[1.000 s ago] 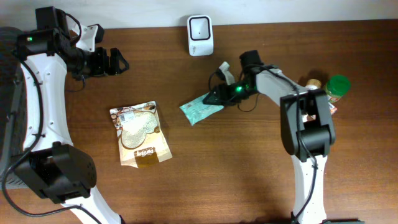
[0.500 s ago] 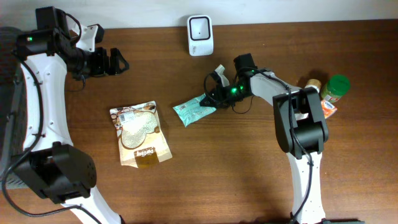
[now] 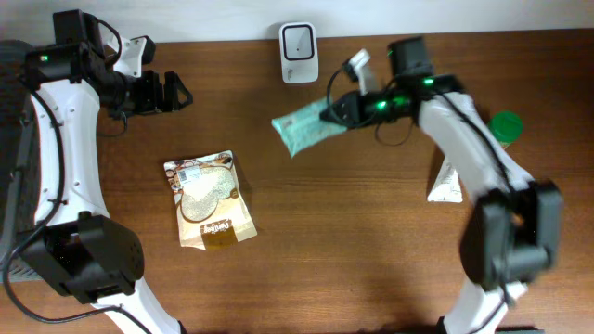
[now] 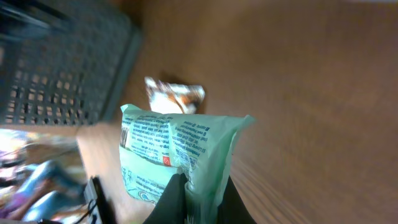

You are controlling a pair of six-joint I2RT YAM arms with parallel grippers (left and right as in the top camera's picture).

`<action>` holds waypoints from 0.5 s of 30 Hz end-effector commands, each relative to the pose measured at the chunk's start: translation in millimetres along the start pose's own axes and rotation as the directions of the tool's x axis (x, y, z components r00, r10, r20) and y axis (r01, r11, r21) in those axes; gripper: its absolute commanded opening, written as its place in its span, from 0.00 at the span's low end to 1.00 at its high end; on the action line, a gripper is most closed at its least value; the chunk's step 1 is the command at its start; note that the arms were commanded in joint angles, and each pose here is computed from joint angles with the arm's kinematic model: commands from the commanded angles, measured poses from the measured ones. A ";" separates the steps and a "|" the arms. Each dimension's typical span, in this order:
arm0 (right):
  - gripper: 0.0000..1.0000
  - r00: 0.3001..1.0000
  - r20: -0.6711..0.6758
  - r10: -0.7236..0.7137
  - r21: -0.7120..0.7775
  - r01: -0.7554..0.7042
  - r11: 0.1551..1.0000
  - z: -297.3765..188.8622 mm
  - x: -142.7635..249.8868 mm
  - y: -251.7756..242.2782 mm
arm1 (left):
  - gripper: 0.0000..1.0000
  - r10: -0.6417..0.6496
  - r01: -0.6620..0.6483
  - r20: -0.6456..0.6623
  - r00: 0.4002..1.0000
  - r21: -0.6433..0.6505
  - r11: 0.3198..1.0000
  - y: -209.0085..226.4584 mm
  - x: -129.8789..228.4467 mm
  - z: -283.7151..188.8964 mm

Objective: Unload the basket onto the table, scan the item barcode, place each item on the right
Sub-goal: 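Hold the teal packet in front of the scanner window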

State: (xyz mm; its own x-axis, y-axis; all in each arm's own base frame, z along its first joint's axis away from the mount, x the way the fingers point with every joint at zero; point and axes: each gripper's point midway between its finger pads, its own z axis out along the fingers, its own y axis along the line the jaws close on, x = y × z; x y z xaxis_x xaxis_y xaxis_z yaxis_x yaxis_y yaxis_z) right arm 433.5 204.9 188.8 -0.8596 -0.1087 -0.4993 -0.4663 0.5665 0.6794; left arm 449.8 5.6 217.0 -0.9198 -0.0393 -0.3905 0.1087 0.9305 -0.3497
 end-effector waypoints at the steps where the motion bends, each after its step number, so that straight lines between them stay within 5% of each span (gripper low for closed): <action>1: 0.04 0.986 0.105 -0.128 0.094 0.118 0.988 -44.3 -23.2 31.5 | 0.99 0.010 -0.010 0.011 1.000 0.004 1.000 -0.2 -2.2 -2.7; 15: 0.04 0.950 0.261 -0.172 0.084 0.155 0.984 -109.3 -34.8 114.1 | 0.99 0.010 -0.010 0.011 1.000 0.004 1.000 -0.2 -2.2 -2.7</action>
State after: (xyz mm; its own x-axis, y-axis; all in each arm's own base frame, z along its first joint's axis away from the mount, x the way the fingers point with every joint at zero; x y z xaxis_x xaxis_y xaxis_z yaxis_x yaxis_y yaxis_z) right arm 393.3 185.0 328.4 -0.6816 -0.0217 -0.7314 -0.5880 0.6113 0.5297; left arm 449.8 5.7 217.0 -0.9198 -0.0392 -0.3904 0.1086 0.9307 -0.3493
